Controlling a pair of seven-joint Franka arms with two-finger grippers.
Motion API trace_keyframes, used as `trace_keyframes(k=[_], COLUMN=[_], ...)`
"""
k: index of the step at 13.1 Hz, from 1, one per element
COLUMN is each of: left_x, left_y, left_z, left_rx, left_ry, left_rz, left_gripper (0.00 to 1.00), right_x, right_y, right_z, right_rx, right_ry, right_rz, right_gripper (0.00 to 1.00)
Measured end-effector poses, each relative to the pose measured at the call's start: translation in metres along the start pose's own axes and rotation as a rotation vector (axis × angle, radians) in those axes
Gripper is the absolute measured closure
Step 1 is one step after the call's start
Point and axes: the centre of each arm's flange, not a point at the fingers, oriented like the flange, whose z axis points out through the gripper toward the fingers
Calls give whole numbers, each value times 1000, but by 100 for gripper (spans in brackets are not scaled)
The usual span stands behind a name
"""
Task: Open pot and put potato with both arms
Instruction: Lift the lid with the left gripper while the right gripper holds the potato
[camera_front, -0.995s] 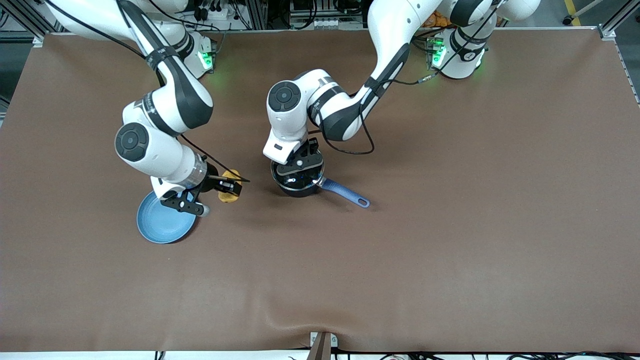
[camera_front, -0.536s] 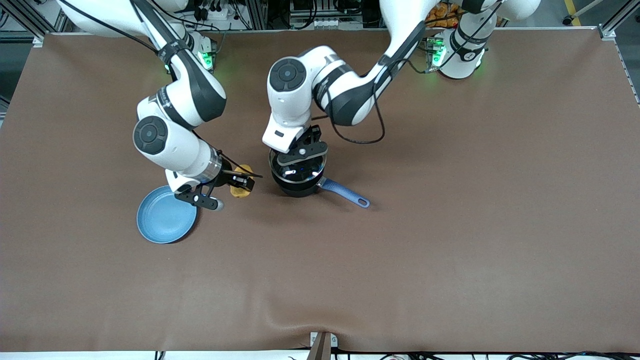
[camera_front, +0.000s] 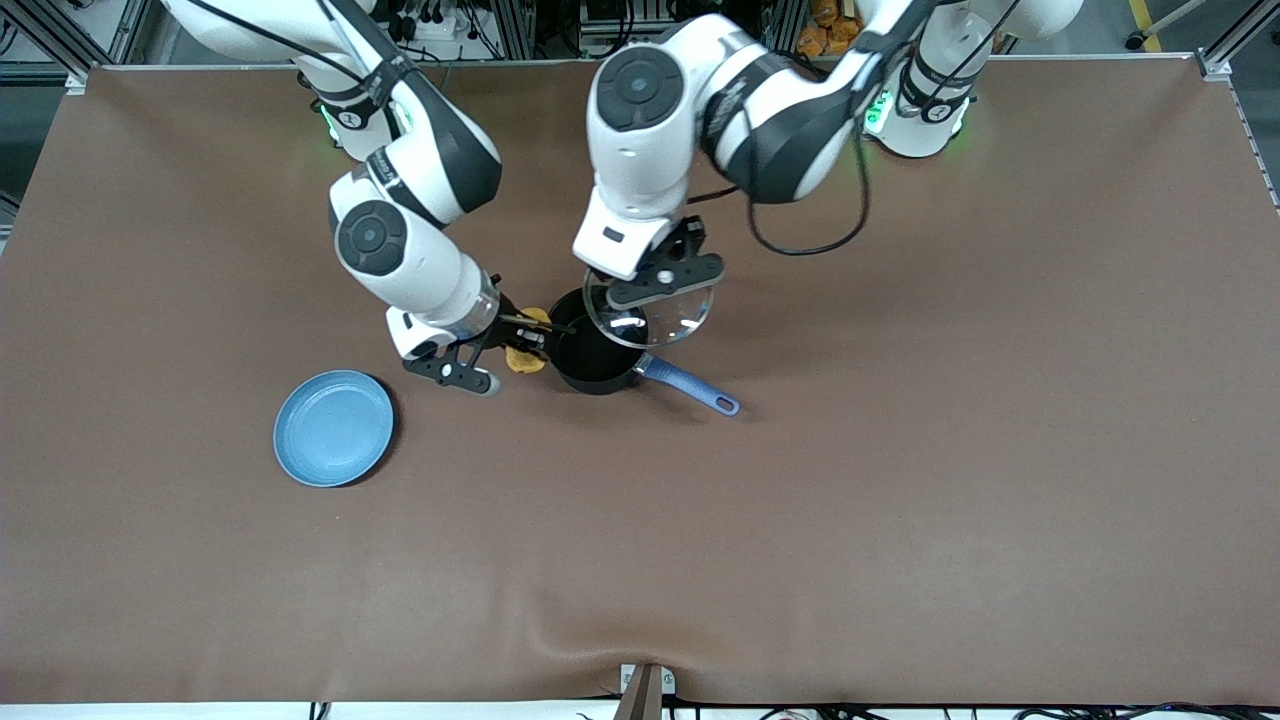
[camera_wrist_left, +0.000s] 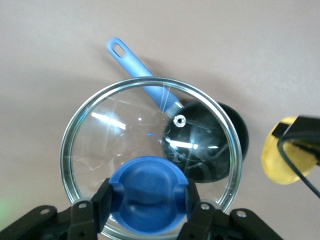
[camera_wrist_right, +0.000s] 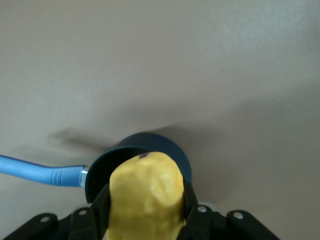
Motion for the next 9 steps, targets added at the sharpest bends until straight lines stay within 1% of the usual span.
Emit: trace_keyframes(k=[3, 6, 9], left_x=[32, 47, 50], left_y=[-47, -80, -103], left_z=[-28, -39, -44], left_rx=[3, 9, 18], left_ry=[-2, -7, -14], left_rz=[27, 47, 39], left_gripper=[40, 40, 40], right_x=[-34, -59, -73], right_y=[-25, -40, -48], right_z=[17, 47, 78], right_rx=[-69, -118, -132], right_ry=[67, 77, 71], right_rz=[-64, -145, -195], right_gripper=[41, 41, 41])
